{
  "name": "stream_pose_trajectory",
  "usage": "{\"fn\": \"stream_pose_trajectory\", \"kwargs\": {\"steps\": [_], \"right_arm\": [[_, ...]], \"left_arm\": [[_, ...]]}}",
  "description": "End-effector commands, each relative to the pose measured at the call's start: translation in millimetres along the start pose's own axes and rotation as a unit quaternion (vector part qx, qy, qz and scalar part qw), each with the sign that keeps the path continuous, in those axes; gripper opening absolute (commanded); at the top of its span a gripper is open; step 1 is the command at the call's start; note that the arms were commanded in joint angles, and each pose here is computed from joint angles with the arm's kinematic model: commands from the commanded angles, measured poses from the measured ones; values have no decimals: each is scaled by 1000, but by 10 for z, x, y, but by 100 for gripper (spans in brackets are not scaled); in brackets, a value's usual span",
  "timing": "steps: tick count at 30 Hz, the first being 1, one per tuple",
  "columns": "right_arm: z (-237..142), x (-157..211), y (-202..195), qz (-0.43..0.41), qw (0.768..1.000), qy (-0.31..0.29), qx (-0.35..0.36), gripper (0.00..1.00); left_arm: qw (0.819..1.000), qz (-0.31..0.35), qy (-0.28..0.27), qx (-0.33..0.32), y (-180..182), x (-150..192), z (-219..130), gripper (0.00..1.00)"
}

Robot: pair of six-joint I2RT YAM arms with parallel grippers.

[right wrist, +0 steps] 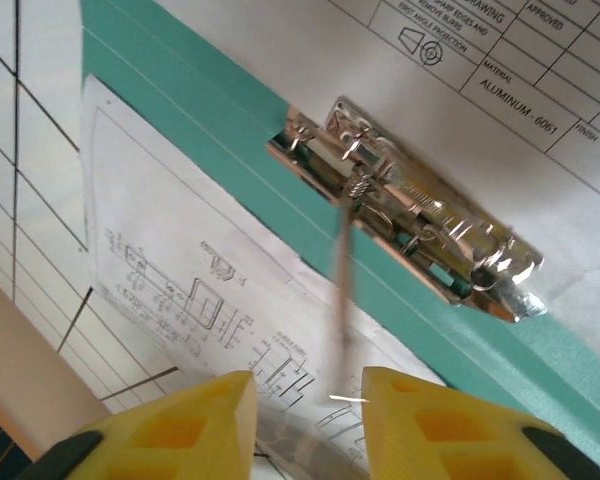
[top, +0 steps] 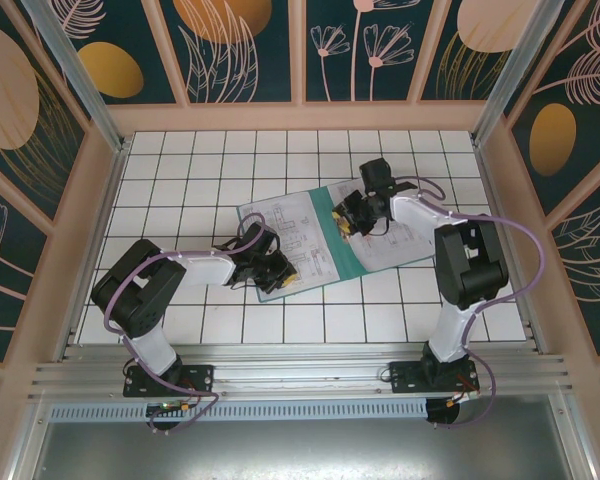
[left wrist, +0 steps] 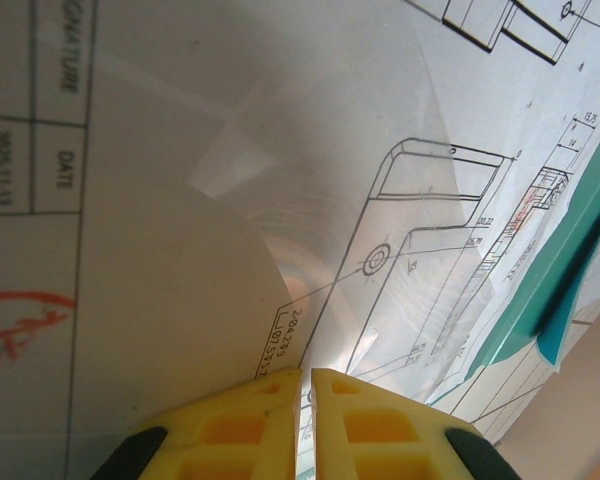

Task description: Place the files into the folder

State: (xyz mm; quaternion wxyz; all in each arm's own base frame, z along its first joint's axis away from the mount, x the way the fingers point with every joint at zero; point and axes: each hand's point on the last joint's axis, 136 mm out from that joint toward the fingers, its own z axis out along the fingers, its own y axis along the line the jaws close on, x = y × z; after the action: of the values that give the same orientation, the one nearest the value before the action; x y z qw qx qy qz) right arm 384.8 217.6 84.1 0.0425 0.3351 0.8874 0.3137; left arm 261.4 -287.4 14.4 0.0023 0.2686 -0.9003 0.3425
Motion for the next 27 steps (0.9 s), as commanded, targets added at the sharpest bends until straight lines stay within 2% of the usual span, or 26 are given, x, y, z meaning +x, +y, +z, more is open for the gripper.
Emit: {"fn": "stream_pose_trajectory", "kwargs": {"steps": [1, 6, 13, 19, 27], "right_arm": [[-229, 49, 183, -4, 1000, -6, -23, 39], [-249, 51, 128, 8, 1000, -8, -27, 44], [-173, 49, 0, 22, 1000, 0, -8, 45], [-309, 12, -102, 20, 999, -35, -5, 45], [-121, 80, -193, 29, 1000, -12, -3, 42]], "left_arm": [[999, -8, 0, -35, 191, 17, -8, 13], [999, -8, -1, -36, 191, 12, -3, 13], [999, -6, -2, -36, 168, 2, 5, 13], [999, -2, -4, -34, 121, -21, 14, 13], [999, -3, -2, -35, 120, -16, 25, 13]]}}
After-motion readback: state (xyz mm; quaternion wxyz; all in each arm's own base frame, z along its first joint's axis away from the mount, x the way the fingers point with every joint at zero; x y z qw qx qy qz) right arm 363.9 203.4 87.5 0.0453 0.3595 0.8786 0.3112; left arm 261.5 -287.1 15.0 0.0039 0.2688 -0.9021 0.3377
